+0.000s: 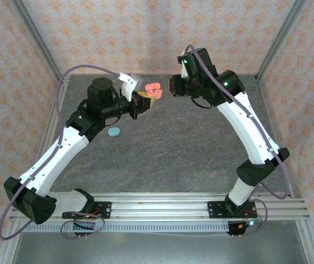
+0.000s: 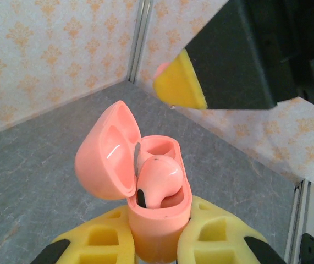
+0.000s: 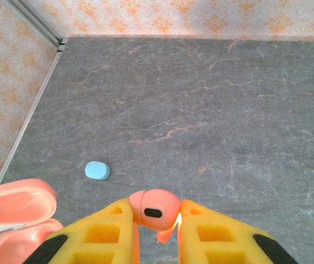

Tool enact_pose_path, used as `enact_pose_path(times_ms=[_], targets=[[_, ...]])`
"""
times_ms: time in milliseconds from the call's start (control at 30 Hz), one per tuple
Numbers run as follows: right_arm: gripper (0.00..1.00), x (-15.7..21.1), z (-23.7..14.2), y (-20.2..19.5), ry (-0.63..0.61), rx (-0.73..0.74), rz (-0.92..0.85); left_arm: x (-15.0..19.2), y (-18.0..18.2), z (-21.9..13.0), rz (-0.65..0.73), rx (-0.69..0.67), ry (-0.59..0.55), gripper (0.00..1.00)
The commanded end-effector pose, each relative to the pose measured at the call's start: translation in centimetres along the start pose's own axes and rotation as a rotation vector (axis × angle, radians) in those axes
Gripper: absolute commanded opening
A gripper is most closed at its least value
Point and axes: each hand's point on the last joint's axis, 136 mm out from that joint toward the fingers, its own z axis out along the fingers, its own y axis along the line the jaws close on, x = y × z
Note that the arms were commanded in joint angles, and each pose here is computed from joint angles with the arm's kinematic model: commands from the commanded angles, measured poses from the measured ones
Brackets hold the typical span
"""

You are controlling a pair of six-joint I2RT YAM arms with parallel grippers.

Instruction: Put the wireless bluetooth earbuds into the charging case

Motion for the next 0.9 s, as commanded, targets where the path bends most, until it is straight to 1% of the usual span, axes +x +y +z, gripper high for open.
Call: enact_pose_path(times_ms=[0,233,400,700,867], targets=[[0.21,-1.3,-2.3,1.3,-0.062,-0.066,0.017,-3.3,-1.1,-0.4,0.025,0.017,-0.089,0.00],[0.21,-2.2,-3.2,3.7,-0.107,-0.152,-0.005,-3.5,-1.2,-0.4,0.017,0.022,-0.087,0.00],[0.21,-2.8,-3.8,4.9,-0.134,-0.186,-0.023,-3.2,-1.3,-0.5,0.015,0.025,-0.076,0.00],[0.21,-2.8,-3.9,6.1,-0.116,-0.225,-0.039,-2.9,-1.5,-0.7,0.013,0.024,-0.068,0.00],[0.20,-1.6,-2.9,6.6,-0.065,-0.235,-0.063,-3.1,-1.6,-0.8,0.015,0.028,-0.071,0.00]])
